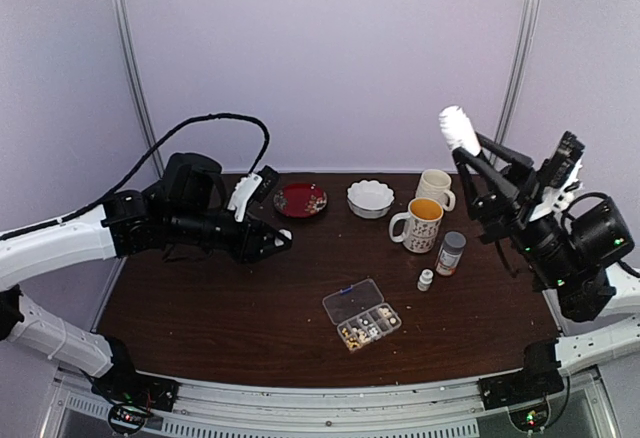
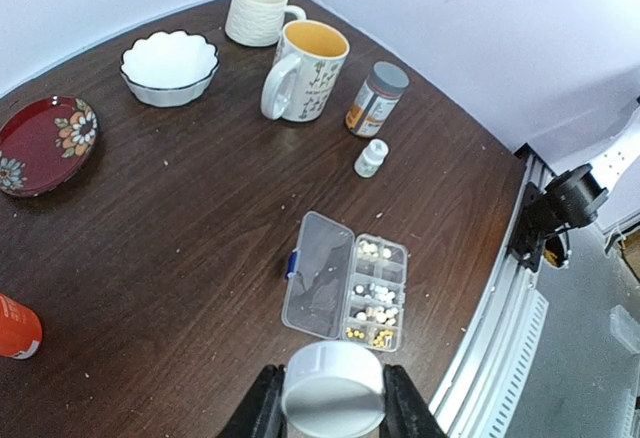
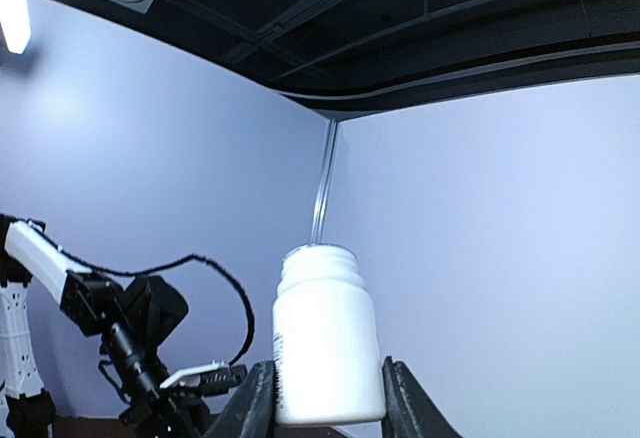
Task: Sort the pills into containers
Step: Screw the lid of the pill bottle onto the pill bottle.
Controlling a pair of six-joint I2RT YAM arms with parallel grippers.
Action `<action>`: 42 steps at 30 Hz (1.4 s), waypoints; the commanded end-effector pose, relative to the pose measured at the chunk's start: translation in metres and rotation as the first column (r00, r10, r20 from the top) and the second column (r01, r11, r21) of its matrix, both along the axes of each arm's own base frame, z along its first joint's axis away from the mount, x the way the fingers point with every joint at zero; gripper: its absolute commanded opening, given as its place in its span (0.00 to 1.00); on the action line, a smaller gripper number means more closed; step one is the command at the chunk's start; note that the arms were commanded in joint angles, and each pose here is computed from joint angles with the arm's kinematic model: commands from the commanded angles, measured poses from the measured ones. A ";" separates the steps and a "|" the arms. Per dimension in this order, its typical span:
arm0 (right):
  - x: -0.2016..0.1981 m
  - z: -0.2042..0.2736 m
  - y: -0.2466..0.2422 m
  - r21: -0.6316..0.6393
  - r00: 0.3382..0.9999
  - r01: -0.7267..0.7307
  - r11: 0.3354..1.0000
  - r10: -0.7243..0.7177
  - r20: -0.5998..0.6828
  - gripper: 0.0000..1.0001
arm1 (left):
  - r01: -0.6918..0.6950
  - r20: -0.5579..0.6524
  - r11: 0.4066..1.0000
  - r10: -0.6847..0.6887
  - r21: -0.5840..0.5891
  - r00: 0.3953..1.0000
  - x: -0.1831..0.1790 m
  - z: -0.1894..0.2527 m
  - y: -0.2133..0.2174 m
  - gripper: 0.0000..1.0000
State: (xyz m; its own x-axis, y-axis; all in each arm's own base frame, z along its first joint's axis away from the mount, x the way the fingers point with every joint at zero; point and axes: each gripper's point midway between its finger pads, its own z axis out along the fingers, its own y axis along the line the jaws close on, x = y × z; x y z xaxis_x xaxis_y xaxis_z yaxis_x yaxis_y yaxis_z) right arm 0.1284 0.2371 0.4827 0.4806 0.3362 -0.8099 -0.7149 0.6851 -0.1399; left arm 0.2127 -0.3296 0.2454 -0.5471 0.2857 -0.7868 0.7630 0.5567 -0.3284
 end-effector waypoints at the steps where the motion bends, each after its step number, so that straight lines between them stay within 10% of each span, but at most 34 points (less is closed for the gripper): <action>1: -0.005 -0.021 0.017 0.033 0.996 -0.027 0.999 0.024 0.081 0.00 | 0.034 0.027 0.988 -0.030 -0.150 0.999 -0.010 0.054 -0.006 0.12; 17: 0.000 -0.114 0.109 -0.247 0.975 -0.222 0.943 0.206 -0.087 0.00 | 0.253 0.038 0.827 -0.271 -0.502 0.962 -0.064 0.157 -0.015 0.13; 42: -0.002 -0.094 0.151 -0.237 0.957 -0.289 0.928 0.279 -0.074 0.00 | 0.328 -0.005 0.767 -0.397 -0.552 0.918 -0.075 0.152 -0.030 0.15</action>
